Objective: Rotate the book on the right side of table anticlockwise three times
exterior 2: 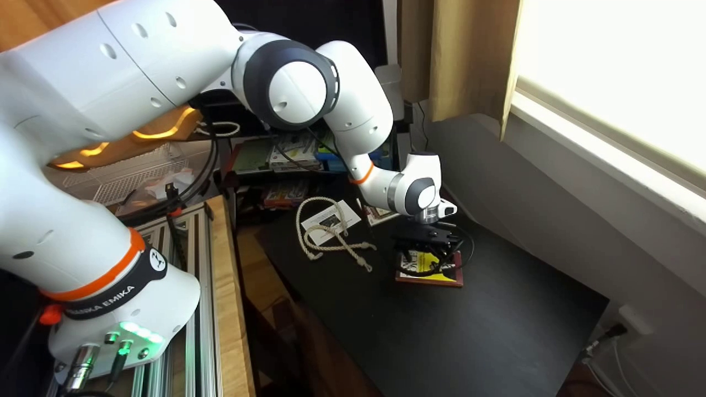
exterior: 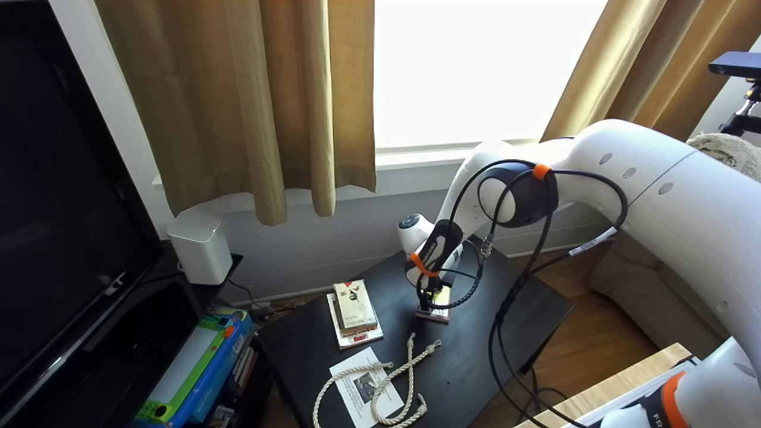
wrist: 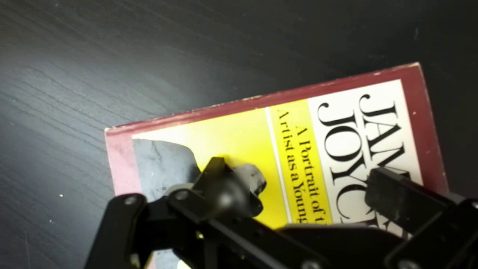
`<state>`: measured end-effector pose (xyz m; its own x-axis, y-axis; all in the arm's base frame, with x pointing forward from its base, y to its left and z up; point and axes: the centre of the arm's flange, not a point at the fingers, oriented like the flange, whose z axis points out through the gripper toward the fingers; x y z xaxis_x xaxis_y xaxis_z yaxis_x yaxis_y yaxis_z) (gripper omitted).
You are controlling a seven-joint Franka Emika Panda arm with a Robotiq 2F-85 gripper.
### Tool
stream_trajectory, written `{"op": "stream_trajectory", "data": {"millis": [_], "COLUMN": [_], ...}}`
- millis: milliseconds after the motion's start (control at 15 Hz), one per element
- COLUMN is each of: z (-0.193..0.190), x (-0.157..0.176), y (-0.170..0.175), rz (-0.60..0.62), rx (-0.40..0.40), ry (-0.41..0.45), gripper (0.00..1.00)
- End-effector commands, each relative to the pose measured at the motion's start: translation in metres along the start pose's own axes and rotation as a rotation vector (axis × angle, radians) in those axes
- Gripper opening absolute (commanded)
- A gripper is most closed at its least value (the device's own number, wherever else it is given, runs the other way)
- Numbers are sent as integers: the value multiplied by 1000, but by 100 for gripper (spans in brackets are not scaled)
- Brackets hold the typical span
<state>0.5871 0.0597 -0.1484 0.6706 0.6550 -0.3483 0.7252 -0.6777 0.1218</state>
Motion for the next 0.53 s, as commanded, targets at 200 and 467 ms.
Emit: {"op": "stream_trajectory", "data": {"millis": [200,467], "z": [-48,-59], "x": [-32,-48], "y": [-5,17], "rz": [-36,217], "rx": [-78,-34], "ry": [22,26], "gripper": [100,100]}}
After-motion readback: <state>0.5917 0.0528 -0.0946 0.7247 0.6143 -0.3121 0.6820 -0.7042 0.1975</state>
